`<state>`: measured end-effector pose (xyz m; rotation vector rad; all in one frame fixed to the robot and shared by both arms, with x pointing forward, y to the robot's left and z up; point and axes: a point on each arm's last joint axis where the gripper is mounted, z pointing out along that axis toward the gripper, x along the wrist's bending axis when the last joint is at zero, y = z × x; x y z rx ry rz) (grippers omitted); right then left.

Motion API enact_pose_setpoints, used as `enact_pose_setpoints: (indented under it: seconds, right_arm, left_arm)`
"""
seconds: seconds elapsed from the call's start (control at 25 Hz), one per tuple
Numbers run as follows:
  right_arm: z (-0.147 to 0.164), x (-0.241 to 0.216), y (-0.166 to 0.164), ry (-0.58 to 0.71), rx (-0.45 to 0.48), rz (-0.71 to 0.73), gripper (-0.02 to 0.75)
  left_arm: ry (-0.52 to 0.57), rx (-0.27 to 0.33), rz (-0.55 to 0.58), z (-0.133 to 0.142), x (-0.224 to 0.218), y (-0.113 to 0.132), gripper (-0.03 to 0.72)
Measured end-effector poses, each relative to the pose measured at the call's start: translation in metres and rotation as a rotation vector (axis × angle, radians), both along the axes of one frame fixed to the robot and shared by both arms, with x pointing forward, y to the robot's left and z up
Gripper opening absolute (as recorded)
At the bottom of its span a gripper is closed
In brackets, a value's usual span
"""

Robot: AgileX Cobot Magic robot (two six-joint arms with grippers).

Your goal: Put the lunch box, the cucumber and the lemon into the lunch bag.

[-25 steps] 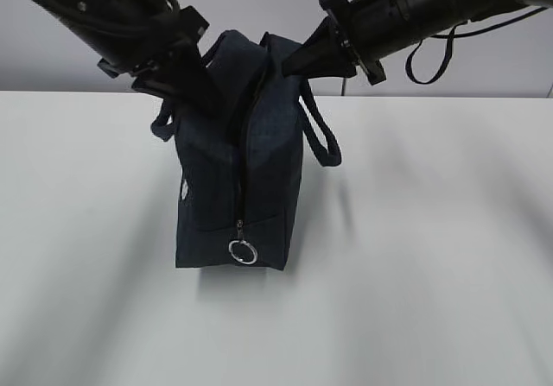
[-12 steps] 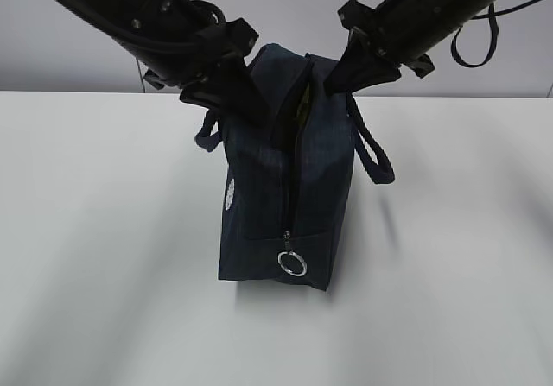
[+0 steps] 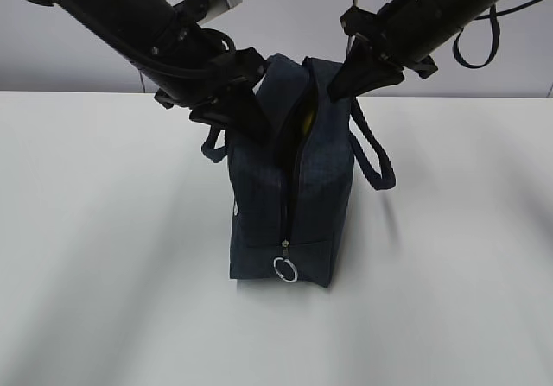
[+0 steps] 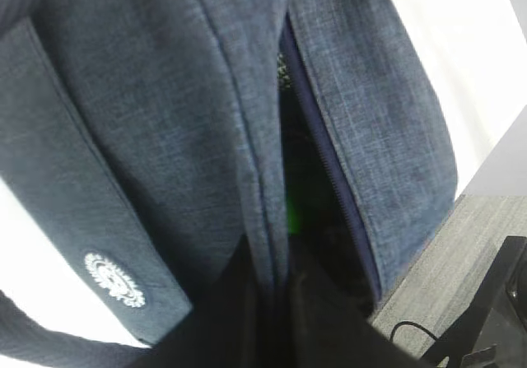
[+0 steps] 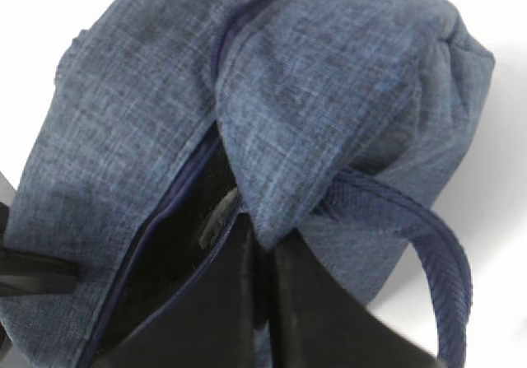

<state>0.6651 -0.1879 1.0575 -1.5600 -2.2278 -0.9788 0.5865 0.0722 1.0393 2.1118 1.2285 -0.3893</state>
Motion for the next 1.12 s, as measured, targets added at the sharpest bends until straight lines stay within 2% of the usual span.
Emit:
enact_pose_setpoints:
  seconds: [0.12, 0.2, 0.28, 0.4, 0.52, 0.68, 0.8, 1.12]
  right_arm:
    - [0.000, 0.000, 0.000, -0.001, 0.000, 0.002, 0.032]
    - [0.000, 0.000, 0.000, -0.001, 0.002, 0.001, 0.078]
    - [0.001, 0.000, 0.001, -0.002, 0.010, 0.002, 0.149]
    - [0.002, 0.000, 0.001, -0.004, 0.021, 0.002, 0.267]
    - [0.003, 0.000, 0.002, -0.003, 0.036, 0.000, 0.337]
    - [0.012, 0.001, 0.003, -0.036, 0.044, 0.007, 0.355]
    - [0.032, 0.000, 0.002, -0.101, 0.044, 0.012, 0.358]
    - [0.104, -0.025, -0.002, -0.359, 0.043, 0.057, 0.359]
  left_arm:
    - [-0.004, 0.008, -0.002, 0.000, 0.000, 0.001, 0.011]
    - [-0.003, 0.010, -0.003, -0.001, 0.000, 0.001, 0.050]
    - [-0.003, 0.010, -0.003, -0.001, 0.000, 0.000, 0.121]
    - [-0.005, 0.009, -0.003, -0.001, 0.000, 0.000, 0.277]
    - [-0.005, 0.009, -0.005, 0.000, 0.000, 0.000, 0.387]
    - [0.001, 0.024, -0.013, -0.001, 0.000, 0.003, 0.417]
    - [-0.040, 0.050, -0.010, 0.009, 0.000, 0.013, 0.420]
    - [-0.249, 0.111, 0.025, 0.055, -0.007, 0.039, 0.399]
